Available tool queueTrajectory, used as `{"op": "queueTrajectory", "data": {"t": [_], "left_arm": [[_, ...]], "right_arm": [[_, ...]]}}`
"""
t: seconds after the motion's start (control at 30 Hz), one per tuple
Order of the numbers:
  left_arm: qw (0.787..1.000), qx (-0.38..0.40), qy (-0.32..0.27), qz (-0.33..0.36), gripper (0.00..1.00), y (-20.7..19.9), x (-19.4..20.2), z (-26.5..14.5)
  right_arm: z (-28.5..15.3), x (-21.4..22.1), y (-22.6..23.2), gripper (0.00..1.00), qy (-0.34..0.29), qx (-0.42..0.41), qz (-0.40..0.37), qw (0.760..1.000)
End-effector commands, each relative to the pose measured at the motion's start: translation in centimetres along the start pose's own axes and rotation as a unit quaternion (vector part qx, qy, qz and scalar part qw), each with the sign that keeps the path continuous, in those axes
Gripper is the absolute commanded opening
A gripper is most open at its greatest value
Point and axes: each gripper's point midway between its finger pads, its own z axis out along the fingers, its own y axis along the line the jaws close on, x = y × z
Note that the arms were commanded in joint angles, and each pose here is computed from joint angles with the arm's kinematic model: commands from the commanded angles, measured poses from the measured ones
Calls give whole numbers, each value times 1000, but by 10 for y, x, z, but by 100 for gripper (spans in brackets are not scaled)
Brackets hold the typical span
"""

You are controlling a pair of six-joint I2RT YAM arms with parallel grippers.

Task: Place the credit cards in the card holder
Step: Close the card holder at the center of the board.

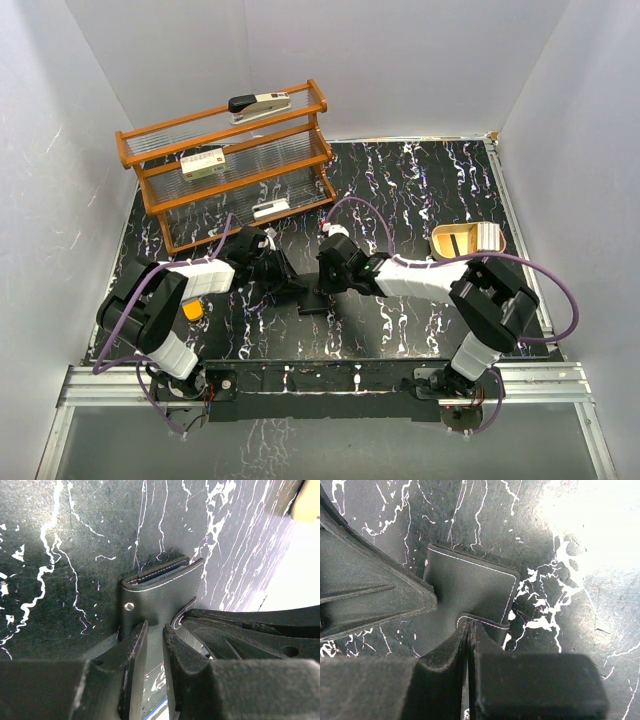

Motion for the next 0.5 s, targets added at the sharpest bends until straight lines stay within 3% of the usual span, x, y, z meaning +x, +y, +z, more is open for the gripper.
{"op": "queueTrajectory", "data": {"t": [0.0, 0.27, 0.47], "left_arm": [[999, -43, 30, -15, 19, 27, 19, 4], [999, -37, 25, -12, 19, 22, 17, 0], [999, -47, -1, 19, 38, 4, 1, -15]], "right_arm": [[14, 46, -41, 0, 72, 83, -32, 993], [16, 49, -50, 1, 79, 106, -39, 990], [-13, -12, -22, 9, -6, 86, -45, 995]]}}
